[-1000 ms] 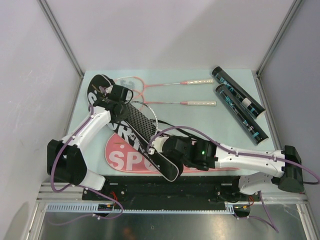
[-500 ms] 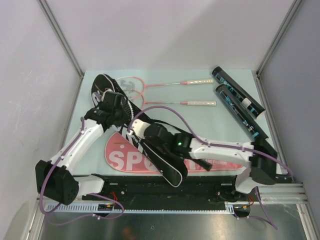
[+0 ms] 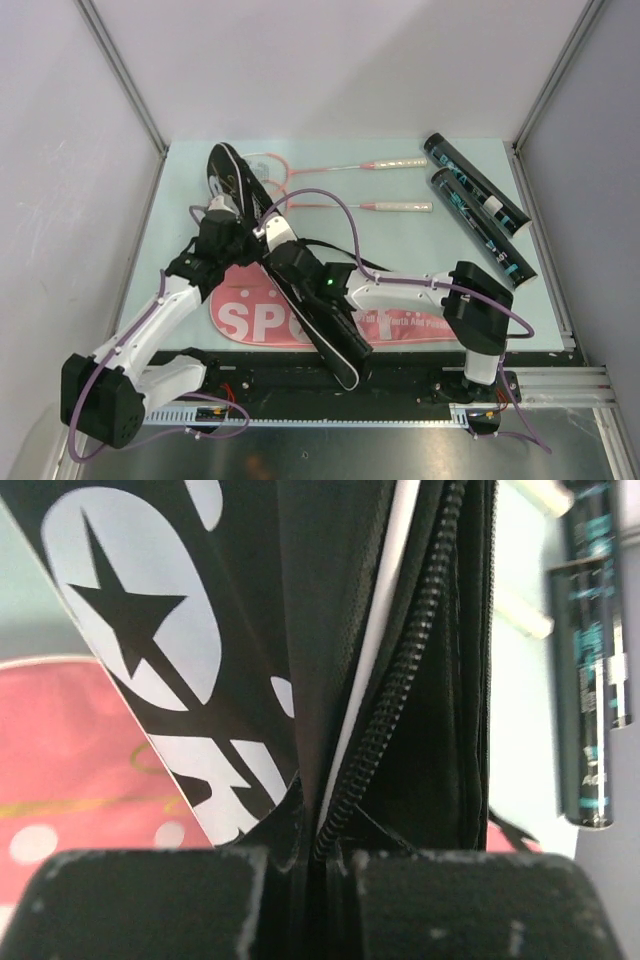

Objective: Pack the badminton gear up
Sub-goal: Place the racket in the racket bag.

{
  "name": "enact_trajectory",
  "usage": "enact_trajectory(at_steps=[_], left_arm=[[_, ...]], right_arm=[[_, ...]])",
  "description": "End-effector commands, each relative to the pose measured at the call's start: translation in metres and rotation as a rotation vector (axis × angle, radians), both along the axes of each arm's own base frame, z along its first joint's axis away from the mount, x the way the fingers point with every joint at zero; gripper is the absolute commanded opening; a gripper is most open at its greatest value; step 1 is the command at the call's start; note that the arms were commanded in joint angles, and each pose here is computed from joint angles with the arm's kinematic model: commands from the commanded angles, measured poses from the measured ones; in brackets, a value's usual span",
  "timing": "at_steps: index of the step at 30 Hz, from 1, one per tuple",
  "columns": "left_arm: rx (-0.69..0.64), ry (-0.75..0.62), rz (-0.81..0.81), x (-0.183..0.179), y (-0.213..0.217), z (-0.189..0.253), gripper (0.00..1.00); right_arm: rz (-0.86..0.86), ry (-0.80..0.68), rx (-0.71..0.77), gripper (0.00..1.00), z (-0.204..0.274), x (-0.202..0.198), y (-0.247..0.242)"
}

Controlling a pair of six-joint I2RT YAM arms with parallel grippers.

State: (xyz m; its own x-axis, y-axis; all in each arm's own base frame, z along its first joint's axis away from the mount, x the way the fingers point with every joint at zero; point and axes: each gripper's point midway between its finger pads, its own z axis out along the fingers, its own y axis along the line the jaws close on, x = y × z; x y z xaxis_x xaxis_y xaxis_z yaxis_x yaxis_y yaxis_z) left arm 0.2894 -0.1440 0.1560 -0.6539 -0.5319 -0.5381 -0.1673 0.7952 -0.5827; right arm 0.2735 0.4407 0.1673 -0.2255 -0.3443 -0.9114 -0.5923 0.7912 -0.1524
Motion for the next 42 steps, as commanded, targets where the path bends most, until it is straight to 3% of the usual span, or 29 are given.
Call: enact_trajectory(at_steps=[1, 6, 10, 13, 16, 19, 20, 21, 23, 24, 27, 32, 37, 42], left_arm=[[-0.249, -0.138, -0.134, -0.011, -0.042, 0.047, 0.0], [-0.339, -0.182, -0.186, -0.018, -0.053, 0.061, 0.01], [-0.372, -0.188, -0.144, -0.021, -0.047, 0.064, 0.0], [-0.408, -0.153, -0.076, -0.023, -0.037, 0.052, 0.0], [-0.394, -0.122, -0.077, -0.022, -0.031, 0.041, 0.0], [-0.384, -0.118, -0.075, -0.021, -0.027, 0.039, 0.0], [-0.376, -0.121, -0.075, -0.02, -0.026, 0.038, 0.0], [-0.359, -0.134, -0.066, -0.018, -0.023, 0.039, 0.0], [-0.342, -0.14, -0.05, -0.017, -0.019, 0.037, 0.0], [-0.333, -0.144, -0.048, -0.017, -0.018, 0.038, 0.0], [-0.306, -0.13, -0.01, -0.013, -0.011, 0.033, 0.0], [-0.302, -0.099, 0.028, -0.008, -0.009, 0.029, 0.0], [-0.332, -0.065, 0.037, -0.009, -0.012, 0.027, 0.0], [-0.35, -0.078, 0.047, -0.006, -0.013, 0.038, 0.0]], right_arm=[[-0.33, -0.075, 0.377, 0.0, 0.073, 0.035, -0.002], [-0.356, -0.155, 0.36, 0.0, 0.062, 0.04, 0.009], [-0.424, -0.145, 0.294, 0.0, 0.002, 0.048, 0.009], [-0.38, -0.19, 0.226, 0.07, -0.027, 0.041, 0.013], [-0.197, -0.227, 0.177, 0.02, -0.041, 0.03, 0.015], [-0.055, -0.153, 0.118, 0.24, -0.047, 0.015, 0.01], [-0.035, -0.118, 0.12, 0.4, -0.046, 0.011, 0.008], [0.102, -0.062, 0.136, 0.48, -0.038, -0.002, 0.021], [0.209, 0.036, 0.202, 0.63, 0.001, -0.018, 0.016], [0.351, 0.103, 0.228, 0.66, 0.013, -0.041, 0.024], [0.519, 0.192, 0.262, 0.73, 0.057, -0.077, 0.011], [0.61, 0.239, 0.286, 0.79, 0.103, -0.102, -0.028], [0.42, 0.148, 0.197, 0.86, 0.086, -0.047, -0.049], [0.427, 0.128, 0.199, 0.83, 0.058, -0.028, -0.018]])
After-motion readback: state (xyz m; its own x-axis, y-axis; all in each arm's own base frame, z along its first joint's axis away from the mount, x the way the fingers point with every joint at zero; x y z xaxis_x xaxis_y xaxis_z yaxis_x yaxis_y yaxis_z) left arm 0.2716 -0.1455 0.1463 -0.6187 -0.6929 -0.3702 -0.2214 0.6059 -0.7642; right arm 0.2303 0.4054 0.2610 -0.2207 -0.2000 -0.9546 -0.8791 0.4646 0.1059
